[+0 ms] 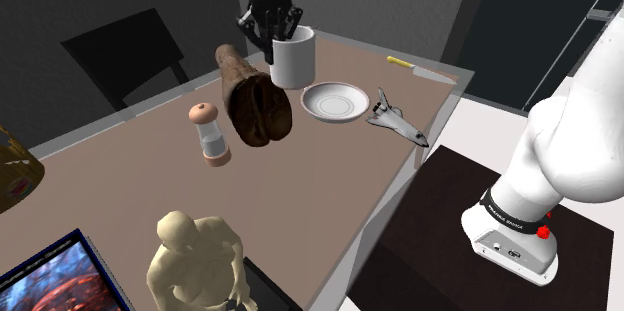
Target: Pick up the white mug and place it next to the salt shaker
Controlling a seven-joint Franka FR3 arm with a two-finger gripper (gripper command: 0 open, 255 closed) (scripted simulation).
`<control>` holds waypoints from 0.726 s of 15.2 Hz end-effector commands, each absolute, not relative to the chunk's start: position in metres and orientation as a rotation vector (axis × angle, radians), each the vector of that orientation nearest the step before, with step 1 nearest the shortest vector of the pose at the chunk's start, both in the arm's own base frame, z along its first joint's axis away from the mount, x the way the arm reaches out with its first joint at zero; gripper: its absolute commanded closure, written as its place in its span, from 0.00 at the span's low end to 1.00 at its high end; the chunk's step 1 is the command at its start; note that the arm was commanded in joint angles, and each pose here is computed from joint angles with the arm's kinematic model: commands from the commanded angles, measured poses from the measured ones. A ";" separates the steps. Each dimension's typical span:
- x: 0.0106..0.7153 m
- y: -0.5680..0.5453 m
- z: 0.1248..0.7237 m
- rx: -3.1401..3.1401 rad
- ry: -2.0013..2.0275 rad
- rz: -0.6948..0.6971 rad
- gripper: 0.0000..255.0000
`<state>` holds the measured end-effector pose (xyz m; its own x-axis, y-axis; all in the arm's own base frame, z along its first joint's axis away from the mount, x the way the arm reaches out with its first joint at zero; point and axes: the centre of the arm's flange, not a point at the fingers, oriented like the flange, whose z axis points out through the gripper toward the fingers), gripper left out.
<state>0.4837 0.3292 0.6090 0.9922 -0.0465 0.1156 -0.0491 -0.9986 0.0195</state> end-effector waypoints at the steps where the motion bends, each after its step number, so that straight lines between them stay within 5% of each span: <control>1: 0.478 0.356 0.608 3.113 -0.076 0.177 1.00; 11: 0.445 0.484 0.609 3.113 -0.076 0.177 1.00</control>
<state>0.4472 0.4698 0.6077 0.9925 -0.0455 0.1135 -0.0481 -0.9986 0.0200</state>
